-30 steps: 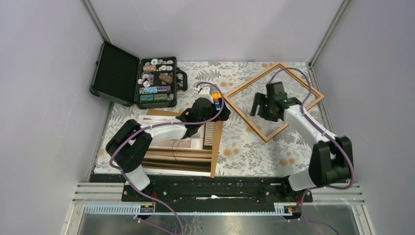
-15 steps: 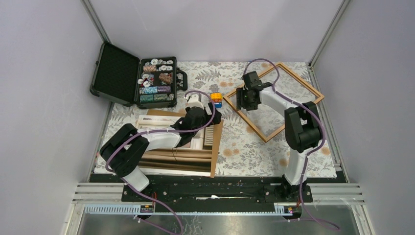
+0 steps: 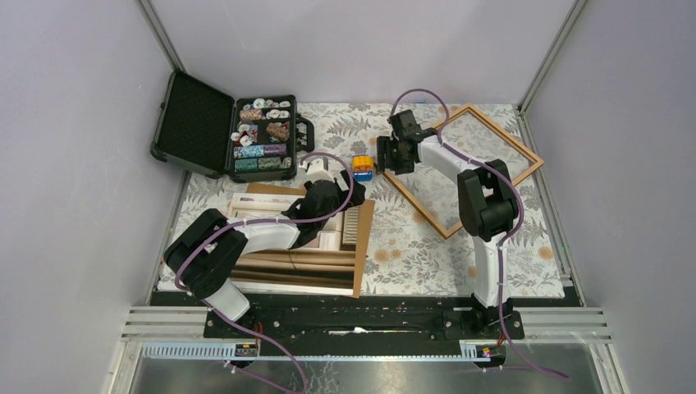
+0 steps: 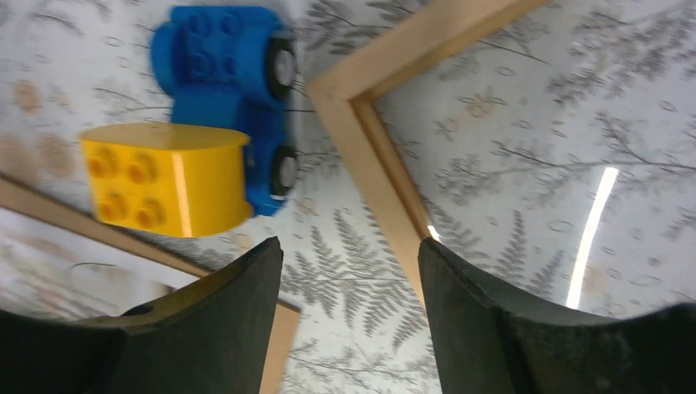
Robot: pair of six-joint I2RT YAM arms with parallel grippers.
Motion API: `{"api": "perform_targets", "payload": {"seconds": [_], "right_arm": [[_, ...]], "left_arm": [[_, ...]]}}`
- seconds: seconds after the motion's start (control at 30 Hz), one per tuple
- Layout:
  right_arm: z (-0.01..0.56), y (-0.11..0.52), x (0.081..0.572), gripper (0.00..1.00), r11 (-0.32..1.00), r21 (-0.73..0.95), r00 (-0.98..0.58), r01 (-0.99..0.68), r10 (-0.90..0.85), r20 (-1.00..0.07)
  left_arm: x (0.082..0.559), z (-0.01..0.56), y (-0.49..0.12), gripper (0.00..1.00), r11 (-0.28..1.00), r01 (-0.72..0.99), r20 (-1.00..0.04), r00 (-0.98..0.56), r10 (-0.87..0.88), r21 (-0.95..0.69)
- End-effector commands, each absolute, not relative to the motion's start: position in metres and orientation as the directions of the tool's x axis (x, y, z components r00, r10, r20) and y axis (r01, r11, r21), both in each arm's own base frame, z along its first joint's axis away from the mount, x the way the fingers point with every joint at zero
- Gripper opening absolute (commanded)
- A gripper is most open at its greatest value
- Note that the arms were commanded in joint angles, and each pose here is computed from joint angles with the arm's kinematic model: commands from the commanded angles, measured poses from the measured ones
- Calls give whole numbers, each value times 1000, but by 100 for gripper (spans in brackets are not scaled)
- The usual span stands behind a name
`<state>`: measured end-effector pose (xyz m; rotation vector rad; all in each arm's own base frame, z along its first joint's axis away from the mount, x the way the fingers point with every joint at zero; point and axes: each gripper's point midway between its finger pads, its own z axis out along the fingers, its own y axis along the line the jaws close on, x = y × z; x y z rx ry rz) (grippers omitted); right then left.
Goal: Put the photo into the frame
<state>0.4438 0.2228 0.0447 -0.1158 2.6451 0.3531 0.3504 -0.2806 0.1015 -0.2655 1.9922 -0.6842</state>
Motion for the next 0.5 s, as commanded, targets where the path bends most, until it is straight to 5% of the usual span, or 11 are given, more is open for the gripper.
{"api": "perform_targets", "payload": {"seconds": [0.0, 0.2, 0.47], "right_arm": [[77, 269, 454, 72, 874, 463, -859, -151, 116, -498], [95, 296, 462, 81, 767, 621, -836, -162, 227, -499], [91, 303, 476, 88, 754, 635, -823, -167, 247, -511]], "left_arm": [[358, 133, -271, 99, 771, 92, -730, -410, -547, -630], [357, 135, -267, 99, 767, 87, -727, -401, -557, -635], [356, 135, -264, 99, 766, 84, -728, -391, -563, -637]]}}
